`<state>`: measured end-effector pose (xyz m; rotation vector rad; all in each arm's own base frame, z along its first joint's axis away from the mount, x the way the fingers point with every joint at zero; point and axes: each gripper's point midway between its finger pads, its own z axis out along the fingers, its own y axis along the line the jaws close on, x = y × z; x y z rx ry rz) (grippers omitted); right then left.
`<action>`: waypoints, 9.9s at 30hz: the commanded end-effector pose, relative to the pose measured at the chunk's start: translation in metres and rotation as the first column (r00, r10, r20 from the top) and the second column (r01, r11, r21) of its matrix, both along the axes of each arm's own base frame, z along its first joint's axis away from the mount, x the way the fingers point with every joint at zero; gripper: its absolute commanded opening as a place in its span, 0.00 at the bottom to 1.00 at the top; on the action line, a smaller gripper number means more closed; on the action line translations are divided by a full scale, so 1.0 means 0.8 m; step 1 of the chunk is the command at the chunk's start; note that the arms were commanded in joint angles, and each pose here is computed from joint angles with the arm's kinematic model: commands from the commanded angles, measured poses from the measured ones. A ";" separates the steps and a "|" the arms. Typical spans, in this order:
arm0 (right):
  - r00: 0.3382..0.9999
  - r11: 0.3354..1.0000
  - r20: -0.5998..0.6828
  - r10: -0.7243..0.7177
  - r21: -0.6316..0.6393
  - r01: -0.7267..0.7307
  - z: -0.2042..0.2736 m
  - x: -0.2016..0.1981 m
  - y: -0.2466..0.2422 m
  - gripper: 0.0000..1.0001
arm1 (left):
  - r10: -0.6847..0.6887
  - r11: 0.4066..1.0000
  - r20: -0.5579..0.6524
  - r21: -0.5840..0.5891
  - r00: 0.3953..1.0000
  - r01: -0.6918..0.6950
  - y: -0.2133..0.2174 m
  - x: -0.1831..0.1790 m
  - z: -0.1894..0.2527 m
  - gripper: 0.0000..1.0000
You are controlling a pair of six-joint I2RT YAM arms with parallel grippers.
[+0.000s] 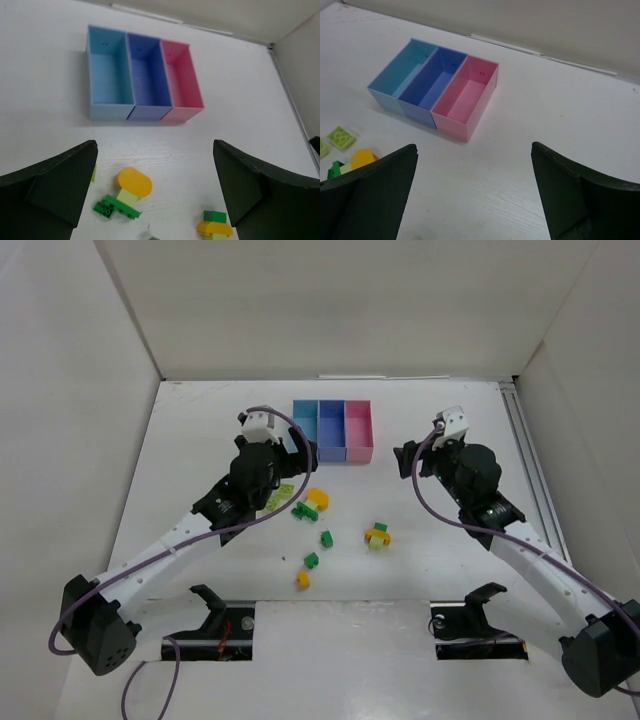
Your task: Sort the legos into containers by color
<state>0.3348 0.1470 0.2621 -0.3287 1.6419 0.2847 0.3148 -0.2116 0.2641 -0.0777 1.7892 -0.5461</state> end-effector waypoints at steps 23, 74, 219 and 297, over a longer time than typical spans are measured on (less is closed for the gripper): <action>0.978 0.995 -0.206 0.005 -0.098 -0.025 -0.078 0.008 0.016 1.00 | -0.098 0.951 -0.461 0.219 0.882 0.220 -0.014 -0.069 -0.202 1.00; 0.975 0.980 -0.223 0.017 -0.190 -0.060 -0.091 0.008 0.006 0.98 | -0.078 0.768 -0.523 0.511 0.849 0.385 -0.052 0.003 -0.279 0.77; 0.845 0.848 0.070 0.531 -0.051 -0.528 0.026 -0.037 0.094 0.00 | 0.299 0.608 -0.103 -0.745 0.949 -0.273 -0.048 0.006 0.093 0.38; 0.377 0.377 0.023 0.926 0.015 -0.926 0.018 -0.110 0.129 0.00 | -0.968 0.246 0.085 0.134 0.236 0.960 -0.188 -0.103 -0.014 0.81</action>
